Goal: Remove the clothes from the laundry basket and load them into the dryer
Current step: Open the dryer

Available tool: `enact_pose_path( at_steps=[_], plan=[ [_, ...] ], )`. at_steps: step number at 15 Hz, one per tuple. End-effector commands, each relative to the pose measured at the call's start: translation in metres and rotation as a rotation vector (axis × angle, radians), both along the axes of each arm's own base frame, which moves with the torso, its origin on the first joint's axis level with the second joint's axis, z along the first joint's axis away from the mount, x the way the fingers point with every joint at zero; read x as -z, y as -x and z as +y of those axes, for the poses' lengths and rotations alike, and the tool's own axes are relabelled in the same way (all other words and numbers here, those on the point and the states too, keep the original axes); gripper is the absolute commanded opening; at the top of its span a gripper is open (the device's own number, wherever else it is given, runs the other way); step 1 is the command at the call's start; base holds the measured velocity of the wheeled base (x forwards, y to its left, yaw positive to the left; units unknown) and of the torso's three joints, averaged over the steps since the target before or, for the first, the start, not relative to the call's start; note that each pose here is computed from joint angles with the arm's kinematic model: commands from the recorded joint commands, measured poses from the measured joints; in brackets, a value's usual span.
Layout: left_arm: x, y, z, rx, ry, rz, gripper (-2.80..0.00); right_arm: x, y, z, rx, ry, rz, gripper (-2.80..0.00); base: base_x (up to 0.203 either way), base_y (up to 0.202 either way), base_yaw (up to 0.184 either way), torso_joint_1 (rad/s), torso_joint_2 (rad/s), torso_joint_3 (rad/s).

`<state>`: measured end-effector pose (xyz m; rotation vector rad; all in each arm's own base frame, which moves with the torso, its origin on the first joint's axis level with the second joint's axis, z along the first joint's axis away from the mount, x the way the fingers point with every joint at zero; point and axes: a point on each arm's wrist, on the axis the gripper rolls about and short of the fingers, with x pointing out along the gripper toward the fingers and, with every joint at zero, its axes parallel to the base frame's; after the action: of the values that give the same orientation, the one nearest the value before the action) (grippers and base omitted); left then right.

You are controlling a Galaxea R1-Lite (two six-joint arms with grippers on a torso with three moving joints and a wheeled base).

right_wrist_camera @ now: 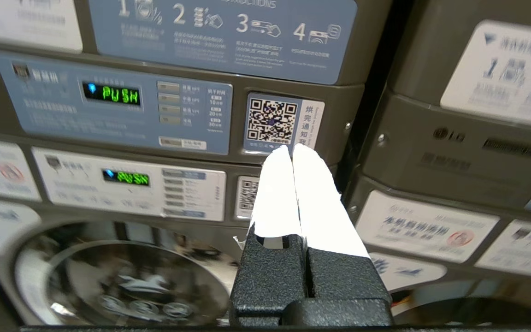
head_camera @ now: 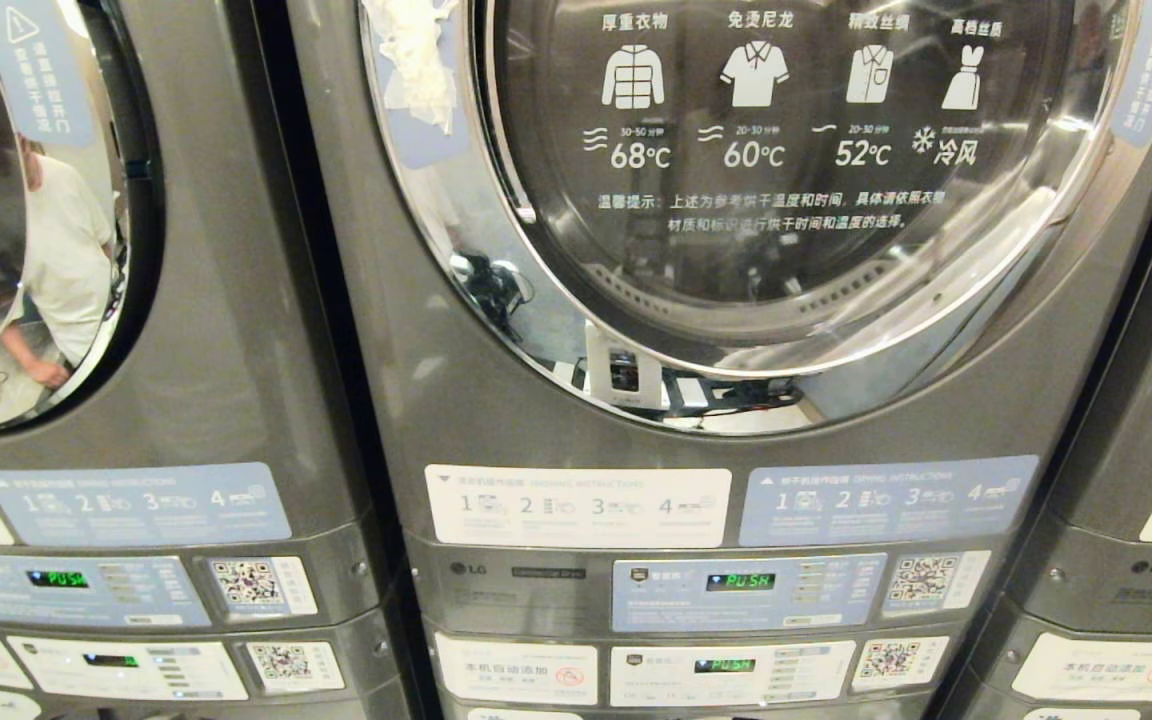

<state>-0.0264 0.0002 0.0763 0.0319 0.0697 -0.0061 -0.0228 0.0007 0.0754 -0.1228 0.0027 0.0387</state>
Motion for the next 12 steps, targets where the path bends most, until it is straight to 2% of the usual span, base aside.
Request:
enact_pose_path(
  at_steps=[1,3,5,7,9,10,12],
  plan=[
    [0.0,0.0,0.0,-0.002,0.003,0.001,-2.8,-0.003,0.001,0.0,-0.003,0.05,-0.01,-2.8,0.0,0.0,0.0,0.0,0.0,0.0],
    [0.0,0.0,0.0,-0.002,0.005,-0.001,-2.8,-0.042,0.008,0.001,-0.028,0.044,-0.08,-2.8,0.0,0.0,0.0,0.0,0.0,0.0],
    [0.0,0.0,0.0,-0.003,0.009,-0.001,-2.8,-0.098,0.002,0.002,-0.106,0.006,-0.083,-2.8,0.0,0.0,0.0,0.0,0.0,0.0],
    [0.0,0.0,0.0,-0.003,0.012,-0.001,-2.8,-0.173,-0.03,0.005,-0.228,-0.052,-0.055,-2.8,0.0,0.0,0.0,0.0,0.0,0.0],
    [0.0,0.0,0.0,-0.003,0.012,-0.001,-2.8,-0.229,-0.083,0.009,-0.397,-0.1,0.002,-2.8,0.0,0.0,0.0,0.0,0.0,0.0],
    [0.0,0.0,0.0,-0.003,0.013,-0.001,-2.8,-0.244,-0.111,0.013,-0.505,-0.124,0.045,0.0,0.0,0.0,0.0,0.0,0.0,0.0],
    [0.0,0.0,0.0,-0.004,0.012,-0.001,-2.8,-0.26,-0.152,0.025,-0.72,-0.16,0.111,0.0,0.0,0.0,0.0,0.0,0.0,0.0]
  ],
)
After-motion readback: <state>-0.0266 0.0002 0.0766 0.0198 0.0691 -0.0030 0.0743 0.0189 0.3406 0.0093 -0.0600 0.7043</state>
